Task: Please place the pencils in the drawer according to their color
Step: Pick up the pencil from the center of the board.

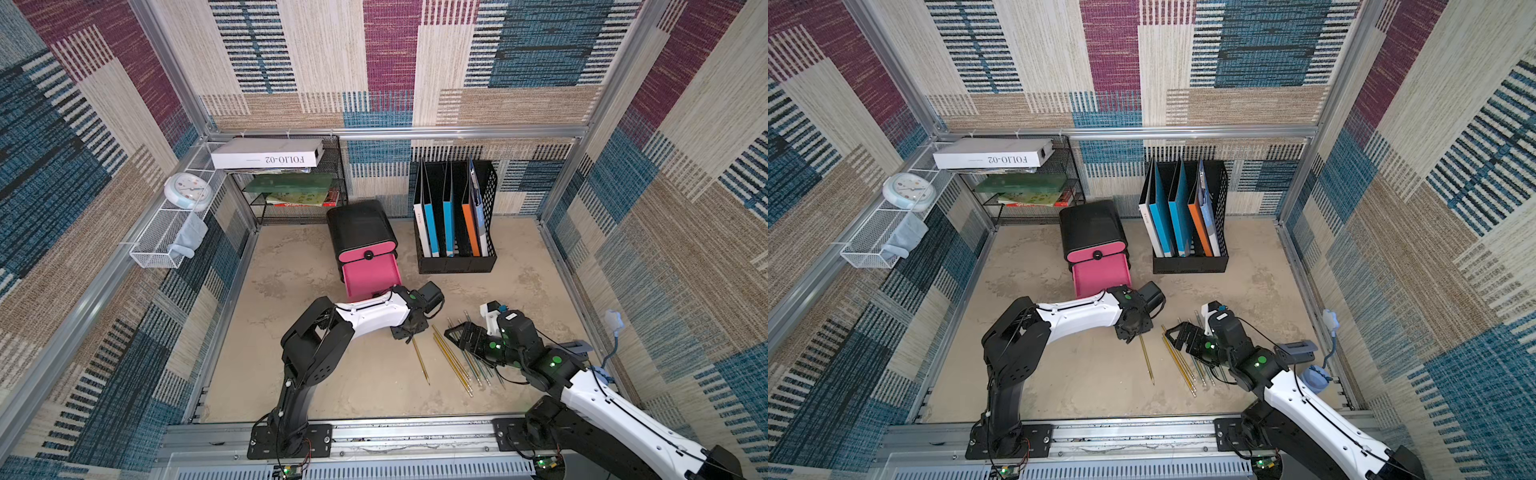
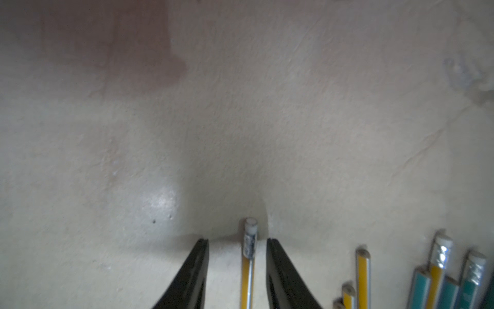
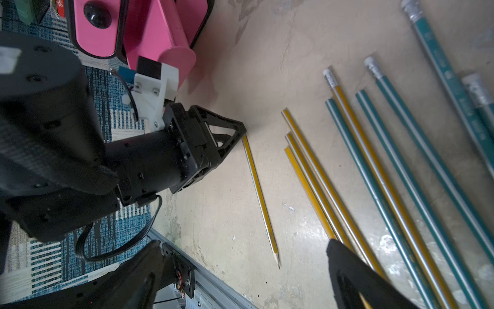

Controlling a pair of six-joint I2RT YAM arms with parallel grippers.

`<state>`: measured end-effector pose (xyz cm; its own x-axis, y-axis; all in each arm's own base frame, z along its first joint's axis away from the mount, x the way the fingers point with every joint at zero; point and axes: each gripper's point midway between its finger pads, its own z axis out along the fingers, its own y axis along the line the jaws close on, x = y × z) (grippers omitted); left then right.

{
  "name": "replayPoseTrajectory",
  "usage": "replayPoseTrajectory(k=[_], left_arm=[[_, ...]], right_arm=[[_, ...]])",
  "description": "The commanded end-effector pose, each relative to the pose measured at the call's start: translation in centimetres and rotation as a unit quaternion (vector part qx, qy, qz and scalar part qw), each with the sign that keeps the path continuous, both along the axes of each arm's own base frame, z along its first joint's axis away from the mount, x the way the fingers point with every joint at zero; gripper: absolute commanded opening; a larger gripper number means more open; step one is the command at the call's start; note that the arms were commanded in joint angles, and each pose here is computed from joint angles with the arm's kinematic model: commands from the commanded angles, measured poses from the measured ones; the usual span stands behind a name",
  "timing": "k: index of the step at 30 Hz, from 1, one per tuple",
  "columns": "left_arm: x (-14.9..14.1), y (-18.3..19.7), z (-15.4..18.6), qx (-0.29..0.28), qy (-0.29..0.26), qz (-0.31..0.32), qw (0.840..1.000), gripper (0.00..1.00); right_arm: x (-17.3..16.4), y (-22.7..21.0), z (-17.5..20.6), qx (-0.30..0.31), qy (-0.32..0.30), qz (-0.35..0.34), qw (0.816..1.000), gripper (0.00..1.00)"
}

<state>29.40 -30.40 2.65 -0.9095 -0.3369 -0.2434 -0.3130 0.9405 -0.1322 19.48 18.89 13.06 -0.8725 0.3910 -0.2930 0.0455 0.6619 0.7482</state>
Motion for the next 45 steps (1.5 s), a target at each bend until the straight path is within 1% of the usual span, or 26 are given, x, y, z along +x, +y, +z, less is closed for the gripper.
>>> replayPoseTrajectory(k=[1, 5, 11, 15, 19, 27, 30, 37, 45], left_arm=[[-0.1, 0.3, -0.2, 0.009, 0.007, 0.004, 1.000, 0.36], [-0.2, 0.3, -0.5, 0.013, 0.012, 0.003, 1.000, 0.30], [-0.4, 0.3, -1.0, 0.016, 0.022, 0.001, 1.000, 0.28], [-0.6, 0.3, -1.3, 0.019, 0.029, 0.001, 0.999, 0.25], [-0.7, 0.3, -1.4, 0.019, 0.030, -0.001, 0.999, 0.19], [-0.8, 0.0, -0.8, 0.011, 0.030, -0.011, 0.999, 0.00], [-0.9, -0.2, 0.0, 0.002, 0.027, -0.018, 0.999, 0.00], [-1.4, -0.6, 3.4, -0.028, 0.013, -0.049, 0.998, 0.00], [-2.5, 0.4, 7.6, -0.054, -0.019, -0.086, 0.995, 0.00]], right_arm=[[0.3, 0.0, 0.4, 0.004, -0.005, -0.005, 1.000, 0.99], [0.4, 0.0, 0.6, 0.005, -0.007, -0.007, 1.000, 0.99], [0.4, -0.1, 0.7, 0.007, -0.008, -0.011, 1.000, 0.99], [0.4, -0.2, 0.8, 0.008, -0.010, -0.013, 1.000, 0.99], [0.5, -0.2, 1.1, 0.010, -0.013, -0.014, 1.000, 0.99], [0.6, -0.1, 1.7, 0.015, -0.018, -0.014, 1.000, 0.99], [0.6, -0.1, 1.8, 0.017, -0.017, -0.014, 1.000, 0.99], [0.5, 0.0, 2.0, 0.024, -0.018, -0.013, 0.999, 0.99], [0.6, 0.6, 2.6, 0.046, -0.020, -0.008, 0.999, 0.99]])
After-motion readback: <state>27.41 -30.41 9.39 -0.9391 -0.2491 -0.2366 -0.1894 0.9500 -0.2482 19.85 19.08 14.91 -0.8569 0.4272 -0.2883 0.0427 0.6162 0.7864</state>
